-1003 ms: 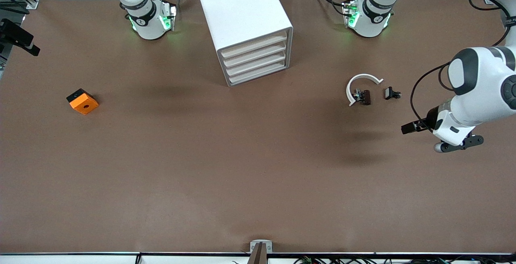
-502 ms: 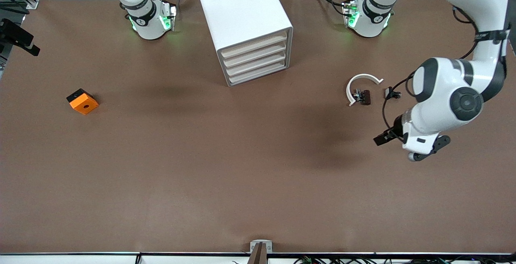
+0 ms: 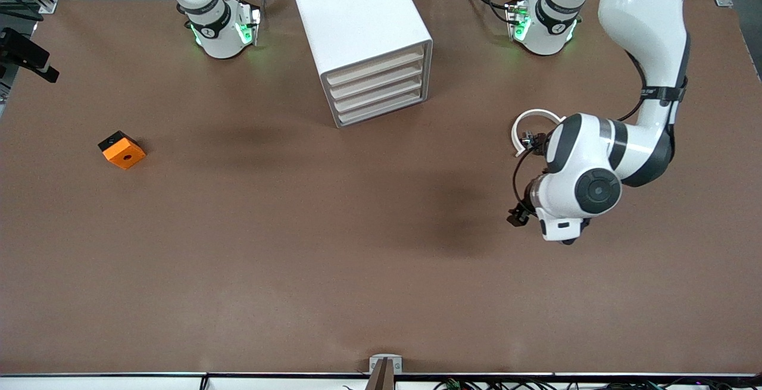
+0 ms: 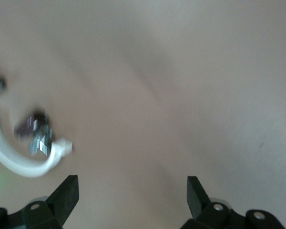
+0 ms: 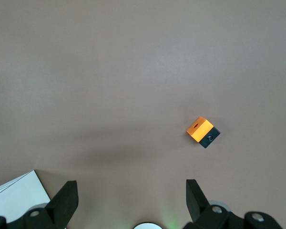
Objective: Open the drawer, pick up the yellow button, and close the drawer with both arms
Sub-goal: 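Reach the left gripper toward the front of the white drawer cabinet, then close the left gripper on the drawer handle of the cabinet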
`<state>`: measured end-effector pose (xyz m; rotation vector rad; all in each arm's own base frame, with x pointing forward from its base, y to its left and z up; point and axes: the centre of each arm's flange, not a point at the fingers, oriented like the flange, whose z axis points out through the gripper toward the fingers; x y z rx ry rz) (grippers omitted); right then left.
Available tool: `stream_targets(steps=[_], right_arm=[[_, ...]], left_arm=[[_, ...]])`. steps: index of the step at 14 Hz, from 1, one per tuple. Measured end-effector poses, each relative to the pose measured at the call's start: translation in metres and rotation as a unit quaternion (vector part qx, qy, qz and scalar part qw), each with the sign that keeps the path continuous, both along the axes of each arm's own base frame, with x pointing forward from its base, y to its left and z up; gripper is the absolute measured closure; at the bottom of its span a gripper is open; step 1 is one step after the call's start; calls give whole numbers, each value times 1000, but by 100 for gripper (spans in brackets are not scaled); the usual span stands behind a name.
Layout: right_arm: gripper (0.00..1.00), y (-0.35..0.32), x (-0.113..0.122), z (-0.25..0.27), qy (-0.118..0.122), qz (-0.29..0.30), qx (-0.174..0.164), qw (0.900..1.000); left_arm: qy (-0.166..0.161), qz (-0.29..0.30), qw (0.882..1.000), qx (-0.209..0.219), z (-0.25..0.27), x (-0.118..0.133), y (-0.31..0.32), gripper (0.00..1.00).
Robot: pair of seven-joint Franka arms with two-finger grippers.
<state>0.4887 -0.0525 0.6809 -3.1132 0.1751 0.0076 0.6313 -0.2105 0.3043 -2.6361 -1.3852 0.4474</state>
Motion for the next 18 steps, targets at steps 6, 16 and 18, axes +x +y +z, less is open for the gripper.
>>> stream_targets(steps=[6, 16, 18], right_arm=[[0, 0, 0, 0, 0, 0, 0, 1000], [0, 0, 0, 0, 0, 0, 0, 1000], [0, 0, 0, 0, 0, 0, 0, 1000]], left_arm=[[163, 122, 979, -23, -26, -27, -24, 0], [451, 324, 831, 24, -75, -74, -63, 0], [502, 330, 799, 25, -73, -81, -73, 0]])
